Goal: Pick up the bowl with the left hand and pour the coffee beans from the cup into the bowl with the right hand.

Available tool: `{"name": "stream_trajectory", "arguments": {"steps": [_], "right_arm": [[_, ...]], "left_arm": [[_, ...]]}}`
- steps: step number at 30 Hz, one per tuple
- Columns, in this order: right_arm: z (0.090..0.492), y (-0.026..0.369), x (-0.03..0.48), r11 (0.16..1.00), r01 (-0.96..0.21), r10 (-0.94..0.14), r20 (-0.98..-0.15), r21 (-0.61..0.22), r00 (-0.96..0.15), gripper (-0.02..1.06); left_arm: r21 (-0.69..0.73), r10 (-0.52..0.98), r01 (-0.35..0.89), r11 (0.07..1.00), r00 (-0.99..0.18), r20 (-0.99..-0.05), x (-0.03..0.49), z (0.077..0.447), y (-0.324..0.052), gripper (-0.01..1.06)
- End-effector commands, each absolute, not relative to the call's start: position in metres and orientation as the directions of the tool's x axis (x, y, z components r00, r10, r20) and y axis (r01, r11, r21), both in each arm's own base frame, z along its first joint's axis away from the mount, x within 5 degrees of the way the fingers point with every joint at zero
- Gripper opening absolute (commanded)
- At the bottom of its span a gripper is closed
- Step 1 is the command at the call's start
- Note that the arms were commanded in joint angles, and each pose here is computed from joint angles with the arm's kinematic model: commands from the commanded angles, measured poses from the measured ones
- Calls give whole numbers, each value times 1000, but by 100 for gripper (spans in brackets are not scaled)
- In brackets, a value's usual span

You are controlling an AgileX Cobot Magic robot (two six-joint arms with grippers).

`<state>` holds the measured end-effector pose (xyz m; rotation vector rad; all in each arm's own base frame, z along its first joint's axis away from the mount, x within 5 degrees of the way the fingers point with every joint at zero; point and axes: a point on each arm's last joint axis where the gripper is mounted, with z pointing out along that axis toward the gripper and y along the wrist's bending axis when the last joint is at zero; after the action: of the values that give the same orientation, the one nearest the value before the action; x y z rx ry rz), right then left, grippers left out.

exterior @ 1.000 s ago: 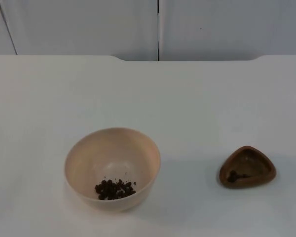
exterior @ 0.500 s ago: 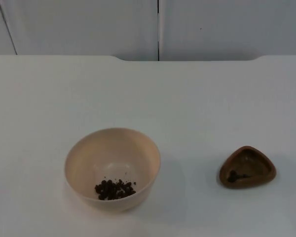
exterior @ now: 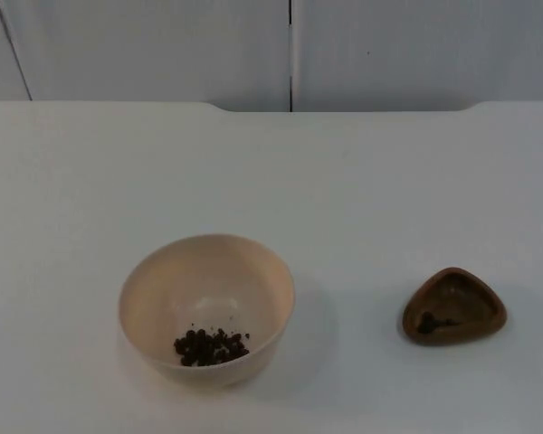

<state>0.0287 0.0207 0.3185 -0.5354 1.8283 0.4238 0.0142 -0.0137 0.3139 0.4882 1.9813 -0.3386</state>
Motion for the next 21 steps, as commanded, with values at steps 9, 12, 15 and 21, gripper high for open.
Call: {"name": "stream_trajectory", "arguments": {"steps": [9,12,15,21], "right_arm": [[312,15,13,802,-598,-160,-965,-5,-206,65],[309,11,4,793,-609,-145,-970,3,-194,55],[307,8,-1,790,-613,-147,-969,6,-198,48],[298,3,-9,785,-619,-188,-950,7,-250,32]], "left_arm": [[-19,217,487,873,-423,-880,4,286,-10,74],[-2,212,481,877,-389,-897,-3,285,-5,74],[5,212,479,878,-379,-901,-8,283,-3,74],[3,220,461,888,-419,-881,-6,274,-2,74]]}}
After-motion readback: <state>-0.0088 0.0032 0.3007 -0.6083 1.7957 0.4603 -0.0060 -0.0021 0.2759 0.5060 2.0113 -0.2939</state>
